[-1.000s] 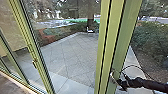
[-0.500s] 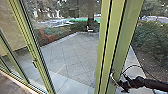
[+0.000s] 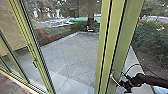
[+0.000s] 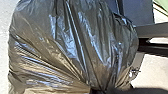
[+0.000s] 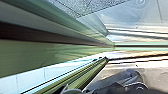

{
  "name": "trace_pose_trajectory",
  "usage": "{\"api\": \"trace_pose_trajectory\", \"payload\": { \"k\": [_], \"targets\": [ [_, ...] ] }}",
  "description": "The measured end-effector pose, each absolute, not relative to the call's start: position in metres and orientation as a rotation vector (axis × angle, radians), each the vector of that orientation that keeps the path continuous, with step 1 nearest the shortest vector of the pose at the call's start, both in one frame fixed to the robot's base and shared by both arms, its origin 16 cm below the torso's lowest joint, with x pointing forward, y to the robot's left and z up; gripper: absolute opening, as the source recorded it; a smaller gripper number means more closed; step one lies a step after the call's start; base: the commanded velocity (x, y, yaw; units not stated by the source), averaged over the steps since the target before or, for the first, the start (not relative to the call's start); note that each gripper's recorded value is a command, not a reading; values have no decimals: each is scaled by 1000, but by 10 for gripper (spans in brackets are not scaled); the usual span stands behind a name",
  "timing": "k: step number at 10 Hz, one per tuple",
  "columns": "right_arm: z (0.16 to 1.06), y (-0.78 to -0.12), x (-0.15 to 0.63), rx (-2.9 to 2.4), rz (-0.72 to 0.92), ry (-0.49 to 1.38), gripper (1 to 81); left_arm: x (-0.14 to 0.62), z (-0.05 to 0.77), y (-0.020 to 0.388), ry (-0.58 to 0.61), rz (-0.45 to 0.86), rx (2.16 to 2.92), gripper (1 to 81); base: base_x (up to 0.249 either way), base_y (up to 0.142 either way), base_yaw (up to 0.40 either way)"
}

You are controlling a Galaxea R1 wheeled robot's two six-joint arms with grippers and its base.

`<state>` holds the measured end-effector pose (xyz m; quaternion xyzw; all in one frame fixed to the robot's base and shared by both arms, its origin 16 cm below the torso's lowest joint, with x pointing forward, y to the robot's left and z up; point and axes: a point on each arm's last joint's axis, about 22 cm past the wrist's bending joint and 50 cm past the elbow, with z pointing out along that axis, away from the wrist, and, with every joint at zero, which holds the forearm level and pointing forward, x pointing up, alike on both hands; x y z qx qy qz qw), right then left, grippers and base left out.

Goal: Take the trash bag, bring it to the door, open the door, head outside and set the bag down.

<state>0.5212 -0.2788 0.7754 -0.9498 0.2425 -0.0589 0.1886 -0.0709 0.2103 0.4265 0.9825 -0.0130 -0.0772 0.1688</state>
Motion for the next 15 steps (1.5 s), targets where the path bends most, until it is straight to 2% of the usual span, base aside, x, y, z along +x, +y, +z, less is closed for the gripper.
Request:
{"api": "trace_pose_trajectory", "payload": {
  "k": [2, 5, 7, 9, 11, 13, 15],
  "targets": [
    [794, -295, 534, -2707, -191, 703, 811, -71, 426, 211, -36, -221, 2794, 10, 0, 0, 0],
    [840, -319, 574, -2687, -323, 766, 811, -72, 427, 210, -35, -222, 2794, 10, 0, 0, 0],
    [874, -352, 602, -2708, -481, 743, 811, -72, 427, 211, -34, -223, 2794, 10, 0, 0, 0],
    [908, -395, 627, -2782, -709, 615, 811, -71, 427, 210, -35, -222, 2793, 10, 0, 0, 0],
    [946, -455, 640, -2845, -901, 605, 811, -67, 426, 210, -37, -205, 2795, 10, 0, 0, 0],
    [957, -487, 636, -2906, -940, 624, 811, -67, 426, 210, -36, -204, 2795, 10, 0, 0, 0],
    [946, -497, 629, -3052, -916, 542, 811, -69, 427, 210, -36, -208, 2795, 10, 0, 0, 0]
  ]
}}
